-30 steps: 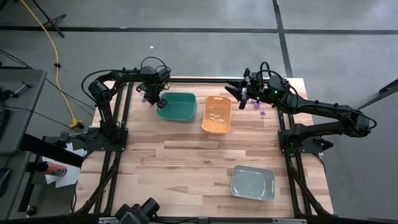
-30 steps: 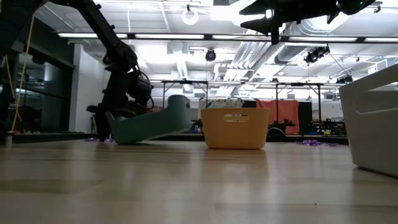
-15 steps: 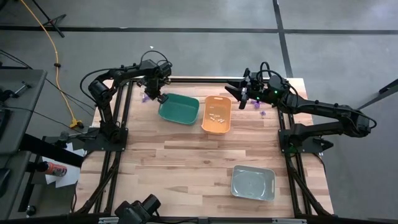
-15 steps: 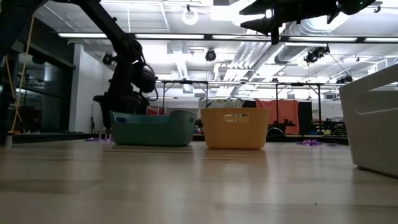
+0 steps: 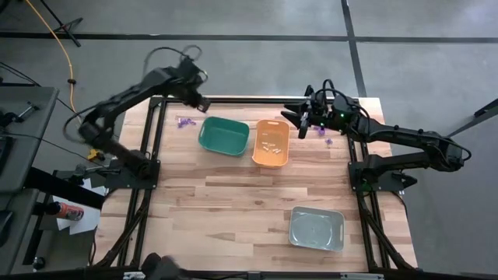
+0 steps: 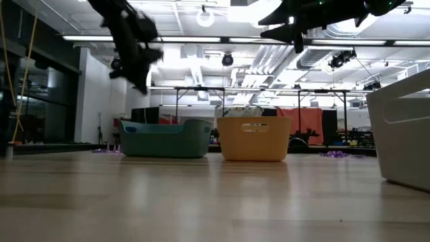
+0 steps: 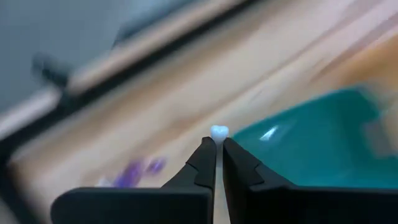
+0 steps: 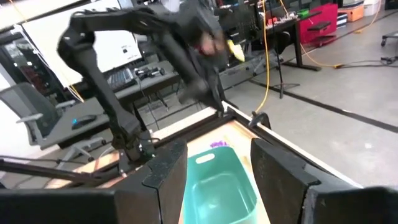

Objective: Sort Halloween decoration
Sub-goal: Put the white bone toy into the yellow bin

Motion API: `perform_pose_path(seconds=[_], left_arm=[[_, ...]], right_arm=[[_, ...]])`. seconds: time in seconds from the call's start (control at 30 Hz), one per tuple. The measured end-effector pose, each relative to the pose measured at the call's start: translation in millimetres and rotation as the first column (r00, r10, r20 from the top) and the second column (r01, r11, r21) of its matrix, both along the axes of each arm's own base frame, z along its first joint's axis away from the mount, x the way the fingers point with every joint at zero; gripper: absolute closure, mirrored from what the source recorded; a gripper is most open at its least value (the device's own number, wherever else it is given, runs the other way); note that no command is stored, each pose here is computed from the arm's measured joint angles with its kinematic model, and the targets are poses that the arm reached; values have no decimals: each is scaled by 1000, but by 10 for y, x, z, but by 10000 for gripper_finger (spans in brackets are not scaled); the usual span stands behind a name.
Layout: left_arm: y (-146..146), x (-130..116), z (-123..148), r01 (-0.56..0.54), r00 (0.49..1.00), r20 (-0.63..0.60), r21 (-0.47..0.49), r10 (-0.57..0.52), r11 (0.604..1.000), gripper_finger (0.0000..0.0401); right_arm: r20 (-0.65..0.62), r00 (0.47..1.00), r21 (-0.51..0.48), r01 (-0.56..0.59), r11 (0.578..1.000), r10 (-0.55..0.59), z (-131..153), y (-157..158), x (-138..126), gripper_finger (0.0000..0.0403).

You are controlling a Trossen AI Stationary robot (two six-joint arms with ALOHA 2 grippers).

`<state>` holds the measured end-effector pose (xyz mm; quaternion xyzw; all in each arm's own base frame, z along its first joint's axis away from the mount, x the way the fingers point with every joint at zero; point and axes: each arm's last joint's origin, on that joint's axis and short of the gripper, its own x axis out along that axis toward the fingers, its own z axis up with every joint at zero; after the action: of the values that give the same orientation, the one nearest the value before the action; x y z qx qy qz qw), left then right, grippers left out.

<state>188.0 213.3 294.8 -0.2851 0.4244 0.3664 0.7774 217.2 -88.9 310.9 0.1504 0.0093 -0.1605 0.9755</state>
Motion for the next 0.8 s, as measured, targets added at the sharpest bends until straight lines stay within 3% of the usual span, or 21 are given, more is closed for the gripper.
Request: perform_pose_path(seconds=[0.07, 0.17, 0.27, 0.37, 0.47, 0.57, 0.67, 0.8], left_arm=[[-123, -32, 176, 22, 983, 178, 101, -40, 995, 400], [-329, -44, 342, 54, 900, 410, 238, -150, 970, 400], [-529, 19, 390, 59, 765, 594, 321, -249, 945, 400], [-728, 155, 361, 99, 617, 703, 377, -354, 921, 400], [-928, 331, 323, 151, 494, 736, 453, -464, 879, 400], [-1116, 513, 311, 216, 417, 701, 542, -579, 812, 400], [-1261, 633, 305, 250, 358, 652, 623, -668, 741, 400], [-1341, 675, 301, 260, 341, 644, 636, -685, 727, 400]], right_arm=[[-6, 1000, -8, -1, 1000, 1, -4, 0, 0, 231], [-3, 1000, -10, -1, 1000, 1, 0, 0, 0, 231], [12, 1000, -16, -1, 1000, 1, 15, -1, 2, 231], [43, 999, -29, -1, 1000, 2, 47, -1, 3, 231], [98, 994, -54, -34, 998, 39, 106, 9, 5, 231], [151, 983, -85, -87, 992, 100, 166, 27, 5, 231], [176, 976, -103, -115, 988, 132, 195, 37, 3, 231], [174, 976, -103, -118, 988, 135, 194, 38, 3, 231]])
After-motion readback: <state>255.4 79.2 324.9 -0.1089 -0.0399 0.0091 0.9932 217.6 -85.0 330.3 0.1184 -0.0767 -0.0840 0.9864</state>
